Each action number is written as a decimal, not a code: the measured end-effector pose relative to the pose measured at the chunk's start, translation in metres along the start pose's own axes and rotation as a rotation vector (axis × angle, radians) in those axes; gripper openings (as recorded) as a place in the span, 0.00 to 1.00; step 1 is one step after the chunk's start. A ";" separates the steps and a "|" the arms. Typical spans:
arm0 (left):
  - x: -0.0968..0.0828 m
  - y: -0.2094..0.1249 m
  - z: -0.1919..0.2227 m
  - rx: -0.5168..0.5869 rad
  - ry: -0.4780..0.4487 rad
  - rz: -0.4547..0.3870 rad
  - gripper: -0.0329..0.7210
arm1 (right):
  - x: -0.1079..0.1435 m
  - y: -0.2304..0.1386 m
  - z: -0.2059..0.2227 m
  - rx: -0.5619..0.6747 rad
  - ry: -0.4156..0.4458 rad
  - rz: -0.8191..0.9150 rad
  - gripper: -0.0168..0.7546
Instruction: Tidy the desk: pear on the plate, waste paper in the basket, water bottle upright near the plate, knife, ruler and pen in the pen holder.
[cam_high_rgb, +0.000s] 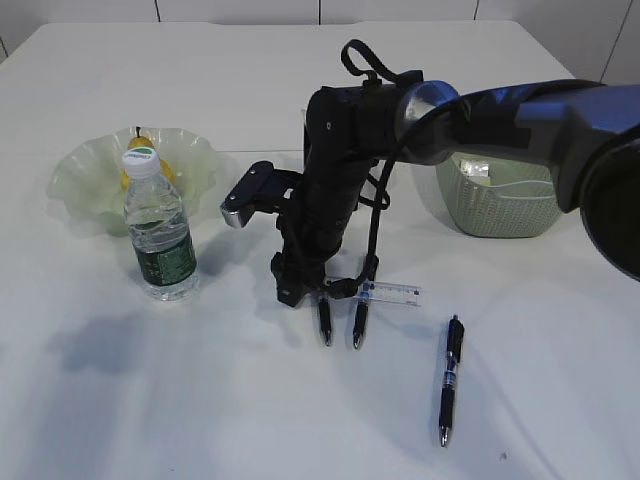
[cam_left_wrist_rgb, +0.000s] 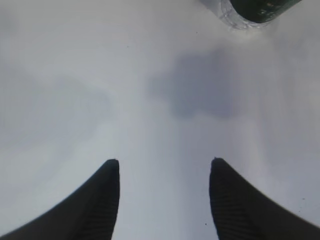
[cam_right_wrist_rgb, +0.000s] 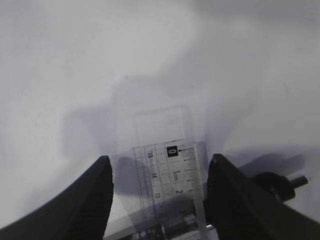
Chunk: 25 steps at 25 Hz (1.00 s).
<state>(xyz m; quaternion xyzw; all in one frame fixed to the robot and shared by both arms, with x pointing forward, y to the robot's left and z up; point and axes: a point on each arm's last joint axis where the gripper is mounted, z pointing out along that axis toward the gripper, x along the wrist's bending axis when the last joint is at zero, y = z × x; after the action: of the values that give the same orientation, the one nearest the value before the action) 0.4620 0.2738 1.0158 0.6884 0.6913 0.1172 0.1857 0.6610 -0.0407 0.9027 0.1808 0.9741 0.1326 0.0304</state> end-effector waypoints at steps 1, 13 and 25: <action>0.000 0.000 0.000 0.000 0.000 0.000 0.58 | 0.000 0.000 0.000 0.000 0.000 0.000 0.60; 0.000 0.000 0.000 0.000 0.000 0.000 0.58 | 0.000 -0.001 0.006 0.008 0.006 0.004 0.57; 0.000 0.000 0.000 0.000 0.000 0.001 0.58 | -0.001 -0.002 0.006 0.011 0.001 0.000 0.39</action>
<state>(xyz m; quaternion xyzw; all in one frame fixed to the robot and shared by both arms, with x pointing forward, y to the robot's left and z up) 0.4620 0.2738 1.0158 0.6889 0.6908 0.1173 0.1856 0.6616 -0.0410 0.8969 0.1810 0.9748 0.1271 0.0287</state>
